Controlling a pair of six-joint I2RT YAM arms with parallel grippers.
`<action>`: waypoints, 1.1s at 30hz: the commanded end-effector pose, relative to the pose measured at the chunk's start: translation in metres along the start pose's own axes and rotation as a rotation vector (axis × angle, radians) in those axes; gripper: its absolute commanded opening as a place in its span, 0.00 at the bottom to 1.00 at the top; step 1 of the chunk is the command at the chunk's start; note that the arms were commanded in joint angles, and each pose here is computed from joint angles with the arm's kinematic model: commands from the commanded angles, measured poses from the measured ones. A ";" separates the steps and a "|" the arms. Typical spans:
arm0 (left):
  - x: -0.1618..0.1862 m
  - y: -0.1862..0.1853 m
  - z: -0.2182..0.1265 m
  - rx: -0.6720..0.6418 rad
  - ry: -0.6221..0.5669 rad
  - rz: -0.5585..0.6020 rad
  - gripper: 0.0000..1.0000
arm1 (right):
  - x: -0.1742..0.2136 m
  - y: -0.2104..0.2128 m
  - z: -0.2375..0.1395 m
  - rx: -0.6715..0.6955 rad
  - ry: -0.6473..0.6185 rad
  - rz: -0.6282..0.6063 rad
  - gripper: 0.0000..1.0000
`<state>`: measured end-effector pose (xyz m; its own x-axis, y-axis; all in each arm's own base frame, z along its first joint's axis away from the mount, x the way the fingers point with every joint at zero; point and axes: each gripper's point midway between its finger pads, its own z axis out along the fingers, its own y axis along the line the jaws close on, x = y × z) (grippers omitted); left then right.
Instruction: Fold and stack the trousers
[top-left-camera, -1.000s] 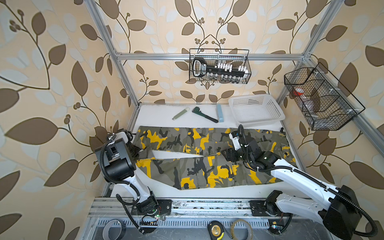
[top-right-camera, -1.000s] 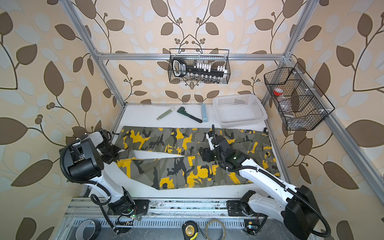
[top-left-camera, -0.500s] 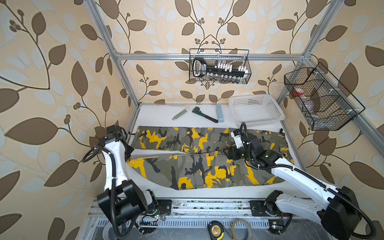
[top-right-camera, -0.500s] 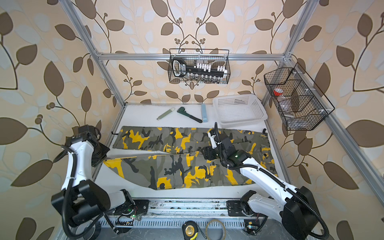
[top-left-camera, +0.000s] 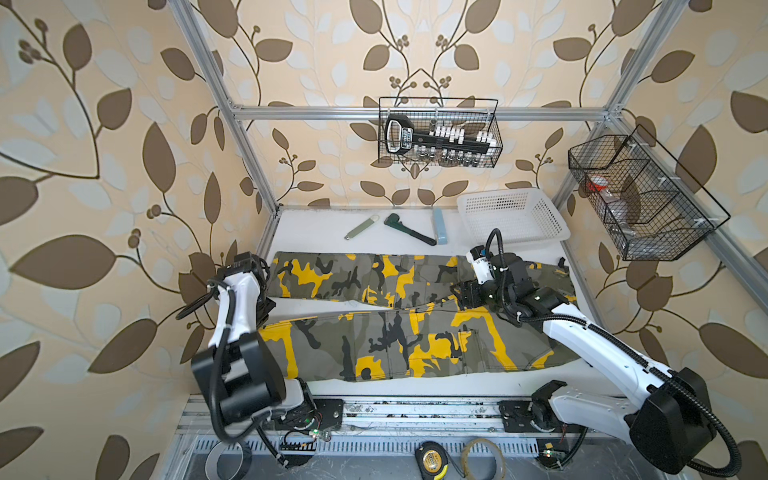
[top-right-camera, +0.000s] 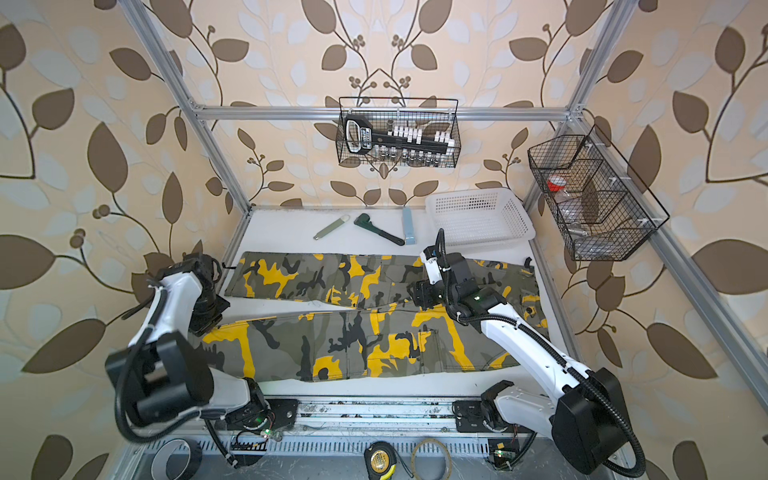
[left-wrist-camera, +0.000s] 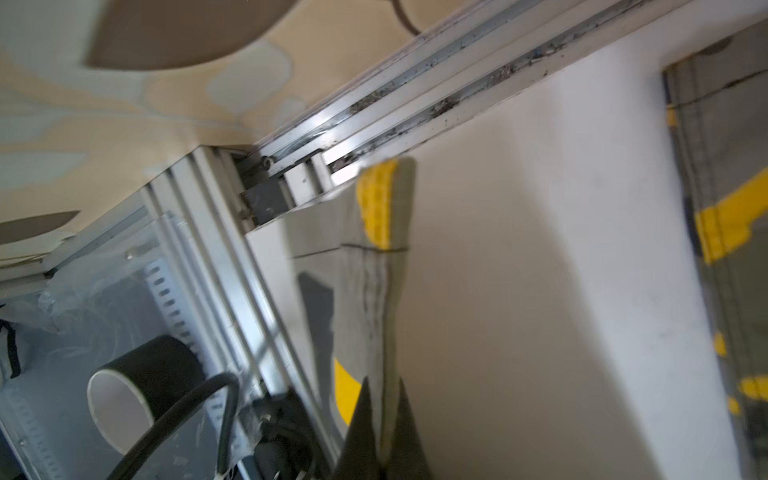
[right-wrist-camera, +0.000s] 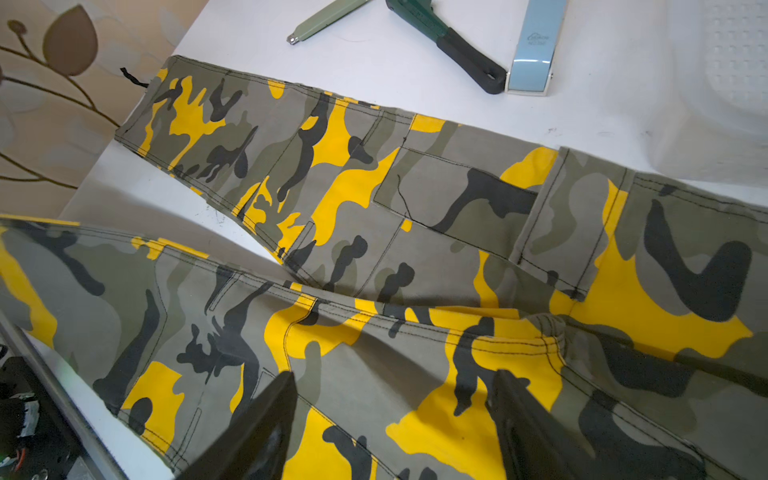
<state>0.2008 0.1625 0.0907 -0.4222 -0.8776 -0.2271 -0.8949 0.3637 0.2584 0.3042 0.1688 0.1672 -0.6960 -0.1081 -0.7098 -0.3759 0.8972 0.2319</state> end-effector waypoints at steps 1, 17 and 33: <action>-0.027 -0.031 0.015 0.000 -0.065 0.010 0.06 | -0.001 -0.006 -0.013 0.026 -0.017 -0.021 0.74; -0.017 -0.079 -0.013 0.115 0.008 0.202 0.55 | 0.035 -0.038 -0.017 0.111 0.047 0.095 0.75; 0.017 -0.046 0.031 0.115 0.108 0.023 0.61 | 0.051 -0.027 0.001 0.074 0.084 0.098 0.74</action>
<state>0.2138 0.1308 0.0487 -0.5065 -0.8587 -0.0783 -0.8517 0.4841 0.2006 0.2814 0.1376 0.1261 -0.7778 -0.0473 -0.6268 -0.2527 0.9366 0.2429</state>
